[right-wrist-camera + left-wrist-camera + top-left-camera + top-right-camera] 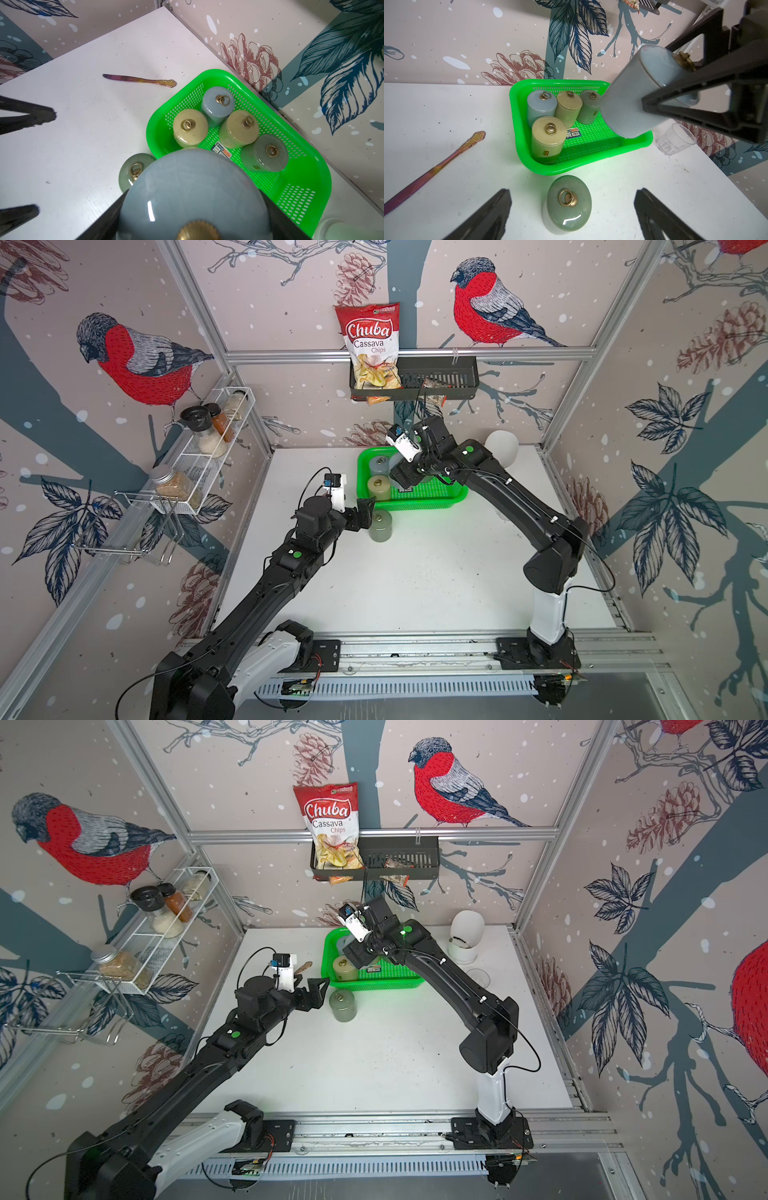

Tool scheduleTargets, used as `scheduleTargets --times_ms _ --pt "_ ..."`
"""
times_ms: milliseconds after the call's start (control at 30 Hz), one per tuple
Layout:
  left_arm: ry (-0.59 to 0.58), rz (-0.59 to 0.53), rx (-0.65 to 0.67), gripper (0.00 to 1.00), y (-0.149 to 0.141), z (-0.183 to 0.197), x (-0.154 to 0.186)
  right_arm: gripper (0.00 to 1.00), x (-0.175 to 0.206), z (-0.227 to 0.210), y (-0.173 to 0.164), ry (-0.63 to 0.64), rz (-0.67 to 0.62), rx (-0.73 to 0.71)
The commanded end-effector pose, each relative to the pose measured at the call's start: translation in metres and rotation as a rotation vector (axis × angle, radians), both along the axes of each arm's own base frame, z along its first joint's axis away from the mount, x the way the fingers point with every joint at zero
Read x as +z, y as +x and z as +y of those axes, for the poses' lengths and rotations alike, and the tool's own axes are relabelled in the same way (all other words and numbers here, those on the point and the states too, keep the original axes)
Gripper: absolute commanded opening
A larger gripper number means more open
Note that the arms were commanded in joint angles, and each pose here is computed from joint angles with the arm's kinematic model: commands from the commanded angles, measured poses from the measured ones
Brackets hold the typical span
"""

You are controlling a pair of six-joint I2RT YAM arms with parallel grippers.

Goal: Take the tea canister out of the basket
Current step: Pick up the tea canister from the basket, then place the tea canister at the center of the board.

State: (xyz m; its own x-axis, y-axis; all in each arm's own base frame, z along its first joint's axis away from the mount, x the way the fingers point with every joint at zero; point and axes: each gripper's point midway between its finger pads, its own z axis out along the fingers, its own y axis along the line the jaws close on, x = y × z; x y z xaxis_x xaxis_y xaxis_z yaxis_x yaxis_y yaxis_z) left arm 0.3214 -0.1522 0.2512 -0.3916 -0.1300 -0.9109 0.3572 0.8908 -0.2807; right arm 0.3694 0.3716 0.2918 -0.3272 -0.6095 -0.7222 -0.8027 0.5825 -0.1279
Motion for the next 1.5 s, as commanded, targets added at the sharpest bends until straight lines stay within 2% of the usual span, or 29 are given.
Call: scheduleTargets --times_ms 0,133,300,533,967,1467 --pt "0.006 -0.003 -0.006 0.97 -0.002 0.0 0.0 0.0 0.0 -0.008 -0.013 -0.026 0.012 0.015" --pt "0.009 -0.001 -0.007 0.97 -0.003 0.0 -0.002 0.0 -0.01 -0.018 -0.023 -0.051 0.02 -0.009" --pt "0.006 -0.001 -0.005 0.97 -0.003 0.001 -0.003 0.0 -0.021 -0.023 -0.034 -0.021 0.022 -0.021" --pt "0.008 0.003 -0.006 0.97 -0.004 0.001 -0.006 0.0 -0.057 -0.02 -0.049 0.003 0.055 -0.008" --pt "0.012 0.009 -0.005 0.97 -0.003 0.001 -0.009 0.0 -0.111 -0.019 -0.042 0.041 0.063 -0.042" --pt "0.022 0.018 0.001 0.97 -0.002 0.002 -0.014 0.0 -0.162 -0.011 -0.032 0.009 0.105 -0.048"
